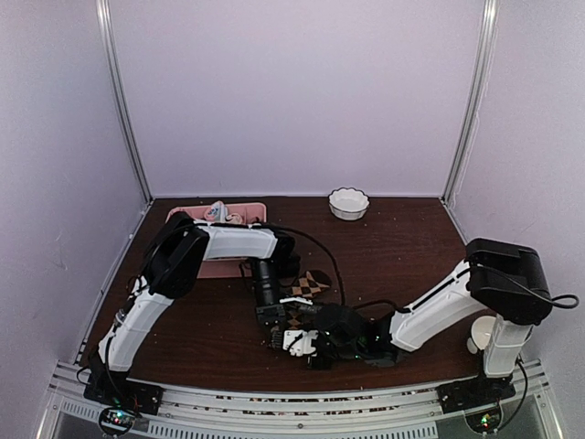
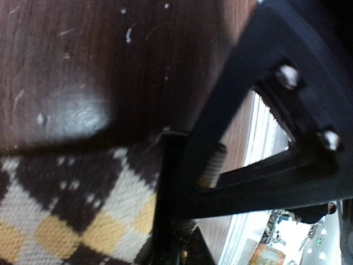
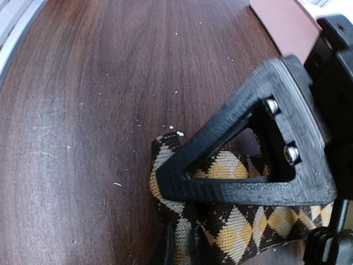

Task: Roll the socks
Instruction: Roll the sock at the center of the board.

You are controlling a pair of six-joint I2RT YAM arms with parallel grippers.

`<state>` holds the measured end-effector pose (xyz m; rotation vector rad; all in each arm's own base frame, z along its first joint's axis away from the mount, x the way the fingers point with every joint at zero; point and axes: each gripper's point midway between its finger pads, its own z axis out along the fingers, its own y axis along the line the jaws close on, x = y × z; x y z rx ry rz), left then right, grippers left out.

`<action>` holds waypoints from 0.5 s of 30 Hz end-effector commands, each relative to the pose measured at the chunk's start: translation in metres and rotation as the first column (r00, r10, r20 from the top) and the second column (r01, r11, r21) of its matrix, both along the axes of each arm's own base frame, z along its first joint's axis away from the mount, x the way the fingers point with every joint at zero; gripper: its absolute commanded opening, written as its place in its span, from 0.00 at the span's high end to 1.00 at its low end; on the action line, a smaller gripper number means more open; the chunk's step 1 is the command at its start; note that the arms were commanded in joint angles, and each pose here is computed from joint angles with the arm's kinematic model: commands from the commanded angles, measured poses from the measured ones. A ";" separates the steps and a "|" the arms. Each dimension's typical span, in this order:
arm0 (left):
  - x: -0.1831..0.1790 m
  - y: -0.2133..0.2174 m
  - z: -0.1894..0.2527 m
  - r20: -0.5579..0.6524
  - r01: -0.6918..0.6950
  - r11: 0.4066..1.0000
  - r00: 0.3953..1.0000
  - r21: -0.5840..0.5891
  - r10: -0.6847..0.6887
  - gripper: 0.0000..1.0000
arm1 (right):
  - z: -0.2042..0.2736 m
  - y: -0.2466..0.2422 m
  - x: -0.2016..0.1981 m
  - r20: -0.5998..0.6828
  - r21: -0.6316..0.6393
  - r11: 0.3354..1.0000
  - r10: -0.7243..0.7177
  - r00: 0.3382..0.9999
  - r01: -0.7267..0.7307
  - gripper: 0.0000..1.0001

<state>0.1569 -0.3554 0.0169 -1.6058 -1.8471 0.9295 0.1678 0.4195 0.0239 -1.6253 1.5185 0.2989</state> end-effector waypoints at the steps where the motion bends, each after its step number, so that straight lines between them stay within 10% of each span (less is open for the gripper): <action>1: 0.001 0.000 0.005 0.045 0.037 0.995 0.998 -0.089 -0.033 0.87 | -0.037 -0.024 -0.003 -0.253 -0.064 0.995 -0.084 0.964 0.070 0.96; 7: 0.039 0.004 0.029 0.269 -0.044 0.966 0.956 -0.253 0.114 0.59 | -0.049 -0.036 -0.018 -0.561 -0.019 0.992 -0.111 0.820 0.122 1.00; 15: 0.050 0.012 0.060 0.489 0.028 0.896 0.845 -0.443 0.216 0.54 | -0.067 -0.050 -0.037 -0.798 -0.078 0.979 -0.173 0.577 0.186 1.00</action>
